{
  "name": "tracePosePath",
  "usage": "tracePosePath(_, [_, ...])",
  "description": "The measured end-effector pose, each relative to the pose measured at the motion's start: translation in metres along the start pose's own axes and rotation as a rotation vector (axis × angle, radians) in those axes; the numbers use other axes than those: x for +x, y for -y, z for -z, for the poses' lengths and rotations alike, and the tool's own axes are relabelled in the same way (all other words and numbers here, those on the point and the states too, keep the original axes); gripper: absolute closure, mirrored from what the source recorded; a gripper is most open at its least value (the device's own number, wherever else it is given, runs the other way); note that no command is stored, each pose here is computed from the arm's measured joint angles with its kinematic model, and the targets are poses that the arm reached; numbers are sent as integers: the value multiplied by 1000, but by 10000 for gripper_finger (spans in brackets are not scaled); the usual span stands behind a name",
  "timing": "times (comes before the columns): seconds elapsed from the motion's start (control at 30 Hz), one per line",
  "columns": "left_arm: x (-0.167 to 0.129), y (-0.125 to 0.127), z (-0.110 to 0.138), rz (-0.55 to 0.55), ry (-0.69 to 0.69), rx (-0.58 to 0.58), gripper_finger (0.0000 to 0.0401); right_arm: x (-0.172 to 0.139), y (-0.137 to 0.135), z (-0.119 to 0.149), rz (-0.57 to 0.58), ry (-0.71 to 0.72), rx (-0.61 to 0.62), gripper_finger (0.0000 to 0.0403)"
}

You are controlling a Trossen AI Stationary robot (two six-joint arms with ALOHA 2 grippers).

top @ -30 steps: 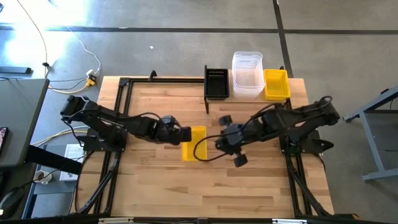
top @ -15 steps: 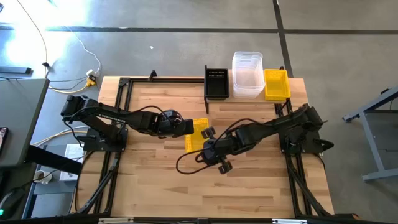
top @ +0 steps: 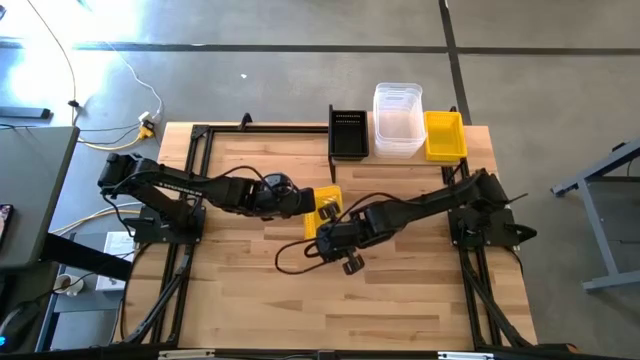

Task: Stack baskets on shelf by color
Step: Stack the yellow bin on top of the stacked yellow bins on the shelf

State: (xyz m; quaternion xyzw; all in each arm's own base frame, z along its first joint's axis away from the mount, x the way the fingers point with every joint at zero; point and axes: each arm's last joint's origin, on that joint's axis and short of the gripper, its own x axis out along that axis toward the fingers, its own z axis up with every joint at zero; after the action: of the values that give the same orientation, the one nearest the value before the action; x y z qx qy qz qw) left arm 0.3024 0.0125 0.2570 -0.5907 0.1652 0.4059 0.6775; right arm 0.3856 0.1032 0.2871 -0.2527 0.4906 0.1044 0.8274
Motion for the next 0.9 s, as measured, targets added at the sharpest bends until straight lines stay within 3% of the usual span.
tracePosePath(0.27, [0, 6, 0, 59, 1, 2, 392, 1, 3, 8, -24, -68, 37, 291])
tracePosePath(0.53, [0, 8, 0, 80, -1, 30, 392, 1, 5, 11, -33, -86, 117, 392])
tracePosePath(0.77, [0, 8, 0, 80, 5, 68, 381, 1, 5, 11, -21, -95, 161, 400])
tracePosePath(0.9, [1, 8, -3, 80, 3, 158, 357, 1, 5, 12, -19, -99, 210, 401])
